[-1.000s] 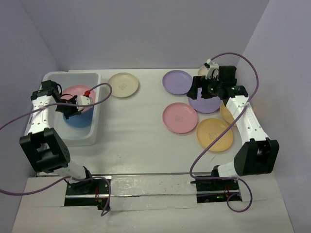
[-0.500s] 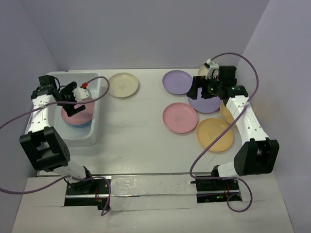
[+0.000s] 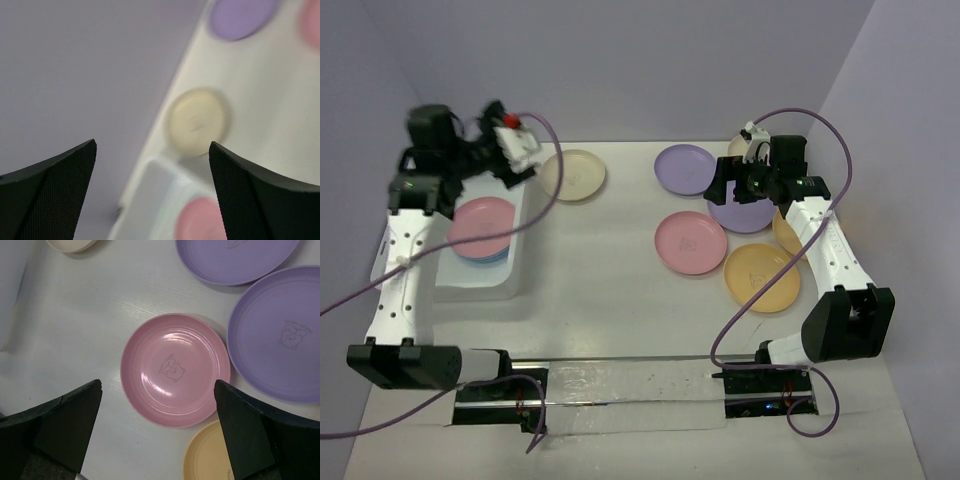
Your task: Place the plates into the plastic bin on the countertop
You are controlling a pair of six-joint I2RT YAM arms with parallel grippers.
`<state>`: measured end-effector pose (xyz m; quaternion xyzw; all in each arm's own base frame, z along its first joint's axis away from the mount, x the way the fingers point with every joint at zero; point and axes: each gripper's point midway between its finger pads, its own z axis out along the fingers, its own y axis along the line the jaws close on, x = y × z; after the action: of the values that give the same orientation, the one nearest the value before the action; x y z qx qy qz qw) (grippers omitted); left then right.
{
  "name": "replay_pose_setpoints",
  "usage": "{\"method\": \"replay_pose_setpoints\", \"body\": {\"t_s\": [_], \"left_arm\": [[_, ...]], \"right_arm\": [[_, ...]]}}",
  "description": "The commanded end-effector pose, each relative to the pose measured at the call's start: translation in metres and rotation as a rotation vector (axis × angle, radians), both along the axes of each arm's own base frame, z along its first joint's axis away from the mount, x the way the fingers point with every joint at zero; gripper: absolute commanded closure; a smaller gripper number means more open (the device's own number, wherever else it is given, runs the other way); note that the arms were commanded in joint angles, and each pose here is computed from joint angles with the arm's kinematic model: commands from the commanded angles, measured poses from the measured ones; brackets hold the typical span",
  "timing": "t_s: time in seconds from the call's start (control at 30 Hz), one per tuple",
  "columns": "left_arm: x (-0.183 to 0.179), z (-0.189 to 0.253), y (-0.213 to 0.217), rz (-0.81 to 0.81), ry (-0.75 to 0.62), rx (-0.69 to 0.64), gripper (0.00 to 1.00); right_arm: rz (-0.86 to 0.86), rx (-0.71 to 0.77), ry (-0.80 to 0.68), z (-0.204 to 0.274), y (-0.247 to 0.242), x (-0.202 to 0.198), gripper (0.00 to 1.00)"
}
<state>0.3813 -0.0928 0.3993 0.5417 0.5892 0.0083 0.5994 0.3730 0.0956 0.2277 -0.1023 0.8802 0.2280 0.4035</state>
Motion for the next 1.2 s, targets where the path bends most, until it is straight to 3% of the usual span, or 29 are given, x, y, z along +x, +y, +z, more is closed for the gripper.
{"method": "replay_pose_setpoints", "body": {"t_s": [0.0,0.13,0.2,0.5,0.67,1.0,1.17], "left_arm": [[-0.05,-0.096,-0.114,-0.261,0.274,-0.065,0.03],[-0.092,-0.145,-0.184,-0.52,0.409,-0.047,0.21],[-0.1,-0.153,-0.207,-0.587,0.405,-0.055,0.25],[-0.115,-0.244,-0.294,-0.776,0.401,0.187,0.41],[-0.111,-0.288,-0.313,-0.819,0.439,0.284,0.44],[-0.085,-0.36,-0.325,-0.754,0.457,0.36,0.46],[-0.086,-0.376,-0.314,-0.726,0.47,0.396,0.64]], "right_arm": [[-0.006,0.034,-0.029,0.019,0.003,0.008,0.0],[-0.023,0.046,-0.024,0.02,-0.004,0.009,0.0],[-0.055,0.058,-0.019,0.019,-0.017,0.012,0.0],[-0.108,0.101,-0.004,0.018,-0.041,0.014,0.0],[-0.117,0.1,-0.008,0.019,-0.044,0.013,0.0],[-0.116,0.102,-0.007,0.019,-0.045,0.011,0.0],[-0.114,0.103,-0.01,0.019,-0.044,0.009,0.0]]}}
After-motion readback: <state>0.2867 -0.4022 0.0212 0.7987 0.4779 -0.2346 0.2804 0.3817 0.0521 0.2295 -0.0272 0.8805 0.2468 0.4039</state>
